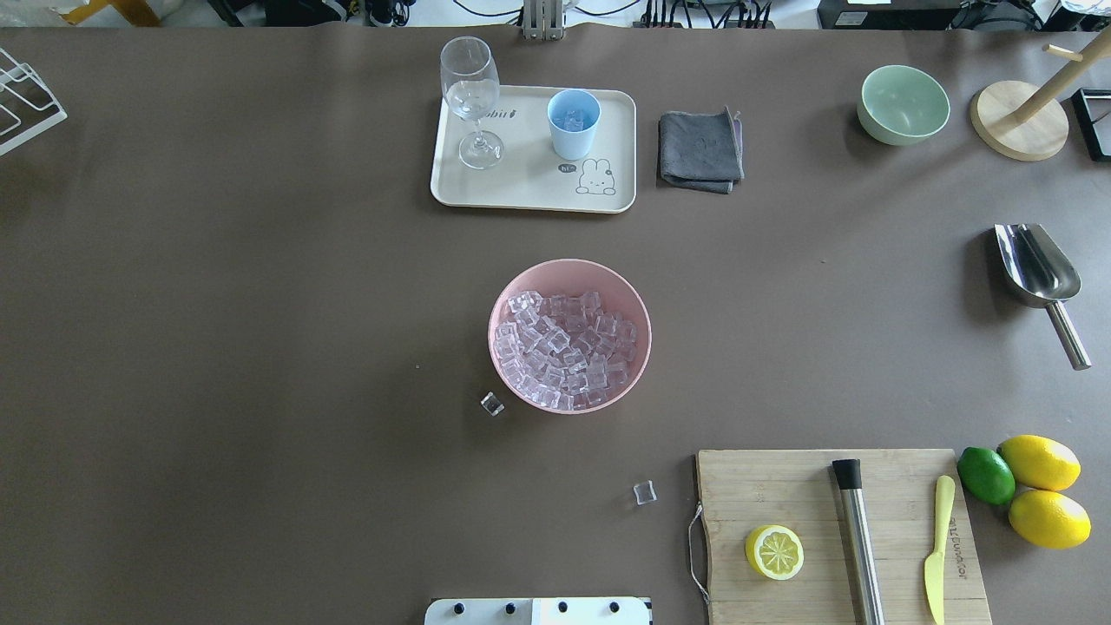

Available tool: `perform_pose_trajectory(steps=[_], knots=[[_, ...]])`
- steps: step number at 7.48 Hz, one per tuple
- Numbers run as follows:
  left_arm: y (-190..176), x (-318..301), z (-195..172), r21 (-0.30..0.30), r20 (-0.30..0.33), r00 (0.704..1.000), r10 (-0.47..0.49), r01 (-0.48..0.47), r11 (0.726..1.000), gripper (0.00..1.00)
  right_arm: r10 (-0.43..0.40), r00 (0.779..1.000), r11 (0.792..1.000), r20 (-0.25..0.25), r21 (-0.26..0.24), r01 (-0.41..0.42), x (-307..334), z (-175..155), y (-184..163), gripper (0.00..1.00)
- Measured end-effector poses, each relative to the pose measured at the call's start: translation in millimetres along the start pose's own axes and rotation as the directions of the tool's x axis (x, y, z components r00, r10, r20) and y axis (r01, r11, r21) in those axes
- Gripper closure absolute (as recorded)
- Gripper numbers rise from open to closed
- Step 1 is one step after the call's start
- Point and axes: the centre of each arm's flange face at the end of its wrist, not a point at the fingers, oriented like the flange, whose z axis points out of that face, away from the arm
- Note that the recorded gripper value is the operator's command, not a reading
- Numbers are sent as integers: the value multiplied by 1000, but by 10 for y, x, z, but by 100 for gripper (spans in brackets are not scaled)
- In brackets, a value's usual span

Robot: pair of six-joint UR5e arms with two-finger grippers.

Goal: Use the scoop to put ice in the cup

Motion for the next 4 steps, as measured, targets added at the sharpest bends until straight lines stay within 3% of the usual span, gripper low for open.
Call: perform_pose_trajectory(steps=[4], knots=[[1, -1, 2, -1, 0, 1000, 0, 0, 1000, 1, -5, 1000, 1000, -12, 5, 5, -2, -20, -6, 1]])
